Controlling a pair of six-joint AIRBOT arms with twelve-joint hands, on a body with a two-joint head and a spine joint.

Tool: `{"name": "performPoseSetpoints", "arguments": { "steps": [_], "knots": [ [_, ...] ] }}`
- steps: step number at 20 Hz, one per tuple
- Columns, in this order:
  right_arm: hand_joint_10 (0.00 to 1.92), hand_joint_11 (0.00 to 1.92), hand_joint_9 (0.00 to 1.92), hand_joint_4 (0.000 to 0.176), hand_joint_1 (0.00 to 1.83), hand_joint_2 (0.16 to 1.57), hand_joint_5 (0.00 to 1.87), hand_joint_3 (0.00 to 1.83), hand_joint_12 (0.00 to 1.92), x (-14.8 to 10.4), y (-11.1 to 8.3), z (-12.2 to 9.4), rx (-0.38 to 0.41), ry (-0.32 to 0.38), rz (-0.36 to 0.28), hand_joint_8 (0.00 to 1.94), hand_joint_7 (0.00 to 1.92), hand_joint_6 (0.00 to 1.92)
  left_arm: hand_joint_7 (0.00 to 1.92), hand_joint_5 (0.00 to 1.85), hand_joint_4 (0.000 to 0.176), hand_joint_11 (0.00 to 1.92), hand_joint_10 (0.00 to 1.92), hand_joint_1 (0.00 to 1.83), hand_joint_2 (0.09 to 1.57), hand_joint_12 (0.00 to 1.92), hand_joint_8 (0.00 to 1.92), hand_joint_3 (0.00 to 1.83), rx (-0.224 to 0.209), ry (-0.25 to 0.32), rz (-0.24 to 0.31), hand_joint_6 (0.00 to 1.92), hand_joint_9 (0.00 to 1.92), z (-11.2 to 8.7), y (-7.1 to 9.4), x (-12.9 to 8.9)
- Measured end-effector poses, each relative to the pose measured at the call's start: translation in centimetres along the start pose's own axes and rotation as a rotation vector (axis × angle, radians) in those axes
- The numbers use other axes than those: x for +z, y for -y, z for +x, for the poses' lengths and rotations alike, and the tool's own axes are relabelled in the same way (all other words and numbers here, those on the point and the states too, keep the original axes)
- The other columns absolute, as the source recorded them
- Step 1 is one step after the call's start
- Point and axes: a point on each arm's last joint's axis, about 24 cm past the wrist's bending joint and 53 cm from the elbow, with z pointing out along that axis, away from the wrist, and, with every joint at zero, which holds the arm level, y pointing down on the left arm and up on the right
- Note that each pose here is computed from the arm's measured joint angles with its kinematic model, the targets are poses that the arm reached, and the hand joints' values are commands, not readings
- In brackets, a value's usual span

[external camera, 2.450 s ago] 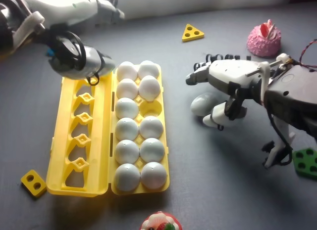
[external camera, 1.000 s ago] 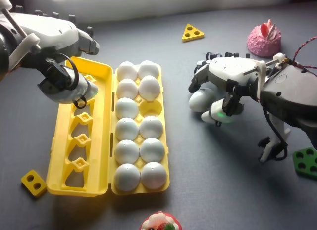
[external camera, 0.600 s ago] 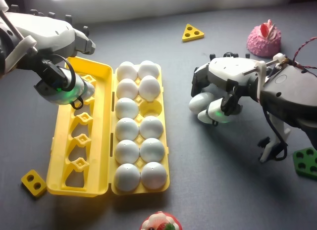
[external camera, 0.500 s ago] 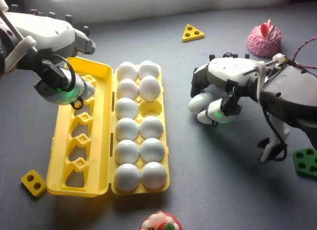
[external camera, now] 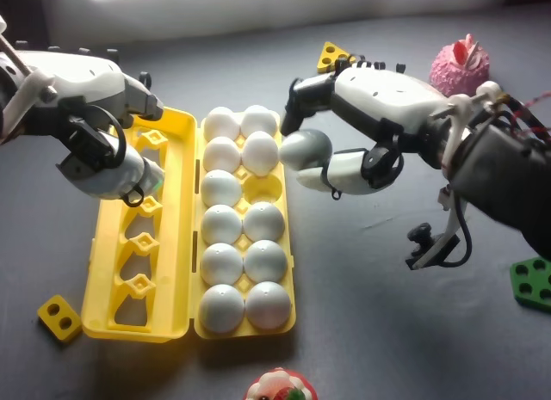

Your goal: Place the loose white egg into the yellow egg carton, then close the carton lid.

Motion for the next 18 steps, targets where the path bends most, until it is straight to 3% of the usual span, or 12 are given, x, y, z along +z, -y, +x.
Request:
{"name": "performPoseSetpoints", "arguments": {
  "steps": [2, 4, 6, 8, 11, 12, 18],
  "knots": [
    [0.01, 0.0, 0.34, 0.0, 1.15, 1.13, 0.95, 0.0, 0.64, 0.0, -0.4, 0.2, 0.05, -0.009, -0.025, 0.0, 0.58, 1.03, 0.4, 0.25, 0.043, 0.0, 0.01, 0.59, 1.3, 1.27, 0.0, 0.0, -0.008, 0.005, 0.001, 0.0, 0.48, -0.3, 0.0, 0.0],
    [0.02, 0.0, 0.35, 0.0, 1.15, 1.13, 0.95, 0.0, 0.76, 0.2, -0.5, 0.2, 0.107, -0.008, -0.034, 0.0, 0.59, 1.04, 0.4, 0.25, 0.04, 0.0, 0.01, 0.59, 1.3, 1.25, 0.0, 0.0, -0.006, 0.014, 0.015, 0.0, 0.48, -0.7, 0.3, 0.2],
    [0.01, 0.0, 0.35, 0.0, 1.15, 1.12, 0.97, 0.0, 0.72, 0.5, 0.1, 0.3, 0.249, 0.001, -0.033, 0.0, 0.57, 1.01, 0.41, 0.27, 0.037, 0.0, 0.0, 0.61, 1.29, 1.28, 0.0, 0.0, -0.013, 0.03, 0.029, 0.01, 0.48, -1.5, 0.7, 0.2],
    [0.01, 0.0, 0.34, 0.0, 1.15, 1.12, 0.97, 0.0, 0.72, 0.4, 1.0, 0.7, 0.315, -0.004, -0.019, 0.0, 0.56, 1.01, 0.41, 0.27, 0.037, 0.0, 0.01, 0.61, 1.3, 1.28, 0.0, 0.0, -0.016, 0.038, 0.028, 0.0, 0.49, -1.9, 0.6, 0.4],
    [0.01, 0.0, 0.34, 0.0, 1.15, 1.12, 0.97, 0.0, 0.85, 0.5, 2.4, 2.0, 0.349, -0.012, 0.007, 0.0, 0.57, 1.01, 0.4, 0.27, 0.035, 0.0, 0.01, 0.6, 1.3, 1.3, 0.0, 0.0, -0.022, 0.036, 0.028, 0.0, 0.5, -1.9, 0.5, 0.4],
    [0.01, 0.0, 0.35, 0.0, 1.15, 1.12, 0.97, 0.0, 0.98, 0.7, 2.2, 2.2, 0.355, -0.014, -0.001, 0.0, 0.59, 1.0, 0.39, 0.29, 0.034, 0.0, 0.01, 0.62, 1.29, 1.29, 0.0, 0.0, -0.025, 0.035, 0.031, 0.01, 0.49, -2.0, 0.5, 0.5],
    [0.0, 0.0, 0.34, 0.0, 1.15, 1.13, 0.96, 0.0, 0.85, 1.5, 3.1, 2.6, 0.362, -0.005, 0.004, 0.0, 0.59, 1.03, 0.39, 0.31, 0.028, 0.0, 0.0, 0.62, 1.29, 1.29, 0.0, 0.0, -0.03, 0.046, 0.027, 0.0, 0.49, -2.6, 0.2, 0.8]
  ]
}}
